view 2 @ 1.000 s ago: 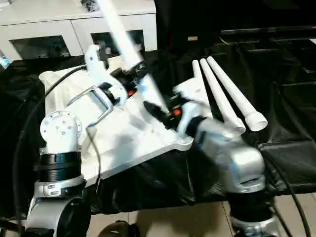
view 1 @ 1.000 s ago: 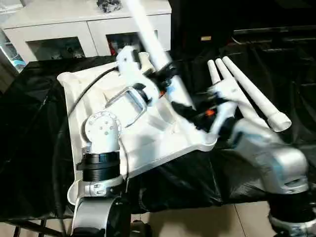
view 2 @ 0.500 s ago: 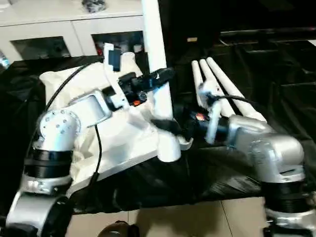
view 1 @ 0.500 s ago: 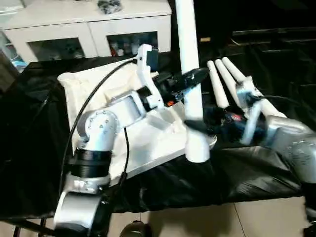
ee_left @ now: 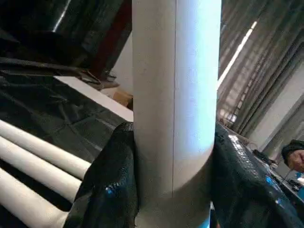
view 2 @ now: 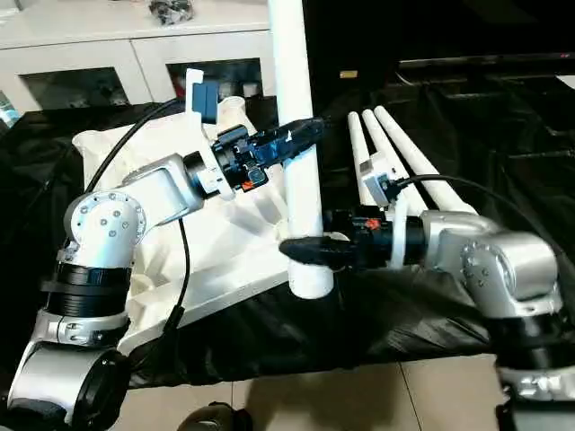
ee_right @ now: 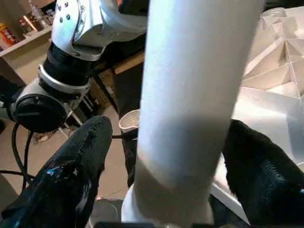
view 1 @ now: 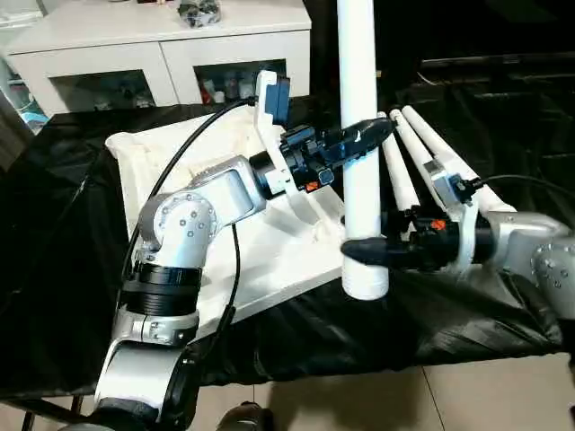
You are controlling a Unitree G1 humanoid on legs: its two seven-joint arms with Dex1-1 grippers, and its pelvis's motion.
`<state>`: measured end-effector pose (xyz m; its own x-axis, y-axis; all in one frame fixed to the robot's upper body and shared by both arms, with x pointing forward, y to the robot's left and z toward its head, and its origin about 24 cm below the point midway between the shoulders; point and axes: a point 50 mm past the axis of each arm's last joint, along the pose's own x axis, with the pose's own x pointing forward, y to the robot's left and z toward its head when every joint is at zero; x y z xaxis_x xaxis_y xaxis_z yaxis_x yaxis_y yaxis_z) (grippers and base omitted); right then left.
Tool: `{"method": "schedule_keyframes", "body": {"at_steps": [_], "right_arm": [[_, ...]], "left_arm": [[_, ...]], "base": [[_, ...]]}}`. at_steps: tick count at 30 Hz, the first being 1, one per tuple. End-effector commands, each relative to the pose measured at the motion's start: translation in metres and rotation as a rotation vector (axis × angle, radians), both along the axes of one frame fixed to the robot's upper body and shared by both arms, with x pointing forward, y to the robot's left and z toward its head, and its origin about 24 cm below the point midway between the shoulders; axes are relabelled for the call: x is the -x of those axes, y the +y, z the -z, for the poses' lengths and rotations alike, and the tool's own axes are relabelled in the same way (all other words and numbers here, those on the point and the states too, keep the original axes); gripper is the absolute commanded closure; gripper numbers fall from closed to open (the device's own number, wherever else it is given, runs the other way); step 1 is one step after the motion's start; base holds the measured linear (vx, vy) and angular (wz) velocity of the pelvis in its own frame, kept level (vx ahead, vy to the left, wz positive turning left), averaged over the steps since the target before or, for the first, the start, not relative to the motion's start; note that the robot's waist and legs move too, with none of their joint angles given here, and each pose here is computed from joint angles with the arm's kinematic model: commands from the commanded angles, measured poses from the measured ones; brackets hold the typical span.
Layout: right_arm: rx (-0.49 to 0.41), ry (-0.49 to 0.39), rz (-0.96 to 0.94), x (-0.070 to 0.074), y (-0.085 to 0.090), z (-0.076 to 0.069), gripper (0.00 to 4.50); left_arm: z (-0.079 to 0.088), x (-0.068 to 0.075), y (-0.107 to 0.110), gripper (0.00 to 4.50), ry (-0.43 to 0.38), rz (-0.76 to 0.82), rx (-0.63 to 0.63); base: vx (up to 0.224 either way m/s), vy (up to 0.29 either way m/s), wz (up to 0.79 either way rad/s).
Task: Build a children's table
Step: Pick table leg
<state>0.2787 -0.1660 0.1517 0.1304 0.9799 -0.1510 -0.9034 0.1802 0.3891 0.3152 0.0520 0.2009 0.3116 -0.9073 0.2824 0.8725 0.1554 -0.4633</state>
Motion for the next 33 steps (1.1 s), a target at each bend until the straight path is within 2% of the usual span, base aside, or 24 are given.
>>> {"method": "schedule_keyframes", "body": {"at_steps": [1, 3, 8, 11, 12, 15, 23, 27, 28, 29, 31, 33], "right_arm": [[0.018, -0.004, -0.026, -0.001, 0.0, -0.001, 0.64], [0.033, 0.0, -0.039, -0.002, 0.0, 0.001, 0.64], [0.062, 0.006, -0.057, -0.003, 0.0, 0.005, 1.1], [0.064, 0.01, -0.063, -0.003, 0.001, 0.006, 1.19], [0.063, 0.012, -0.066, -0.003, 0.001, 0.006, 1.42], [0.065, 0.018, -0.08, -0.002, 0.001, 0.007, 1.55], [0.066, 0.04, -0.104, 0.0, 0.003, 0.012, 2.35], [0.068, 0.033, -0.096, -0.001, 0.004, 0.014, 2.56], [0.072, 0.022, -0.082, -0.002, 0.004, 0.014, 2.6], [0.071, 0.027, -0.077, -0.003, 0.004, 0.015, 2.25], [0.07, 0.033, -0.076, -0.003, 0.004, 0.015, 1.91], [0.074, 0.031, -0.074, -0.003, 0.004, 0.016, 1.87]], "left_arm": [[-0.006, 0.003, -0.002, 2.7, -0.029, 0.037, -0.008], [-0.006, 0.005, -0.004, 2.7, -0.031, 0.058, -0.012], [-0.004, 0.007, -0.009, 2.7, -0.036, 0.089, -0.027], [-0.005, 0.008, -0.011, 2.7, -0.039, 0.104, -0.025], [-0.006, 0.008, -0.012, 2.7, -0.039, 0.107, -0.025], [-0.006, 0.008, -0.013, 2.71, -0.041, 0.114, -0.024], [-0.007, 0.008, -0.015, 2.71, -0.049, 0.123, -0.02], [-0.007, 0.009, -0.017, 2.71, -0.051, 0.128, -0.019], [-0.007, 0.009, -0.017, 2.71, -0.054, 0.132, -0.02], [-0.007, 0.01, -0.017, 2.71, -0.055, 0.134, -0.022], [-0.007, 0.01, -0.017, 2.71, -0.056, 0.137, -0.024], [-0.007, 0.01, -0.017, 2.71, -0.057, 0.141, -0.025]], "base": [[0.0, 0.0, 0.0], [0.0, 0.0, 0.0], [0.0, 0.0, 0.0], [0.0, 0.0, 0.0], [0.0, 0.0, 0.0], [0.0, 0.0, 0.0], [0.0, 0.0, 0.0], [0.0, 0.0, 0.0], [0.0, 0.0, 0.0], [0.0, 0.0, 0.0], [0.0, 0.0, 0.0], [0.0, 0.0, 0.0]]}}
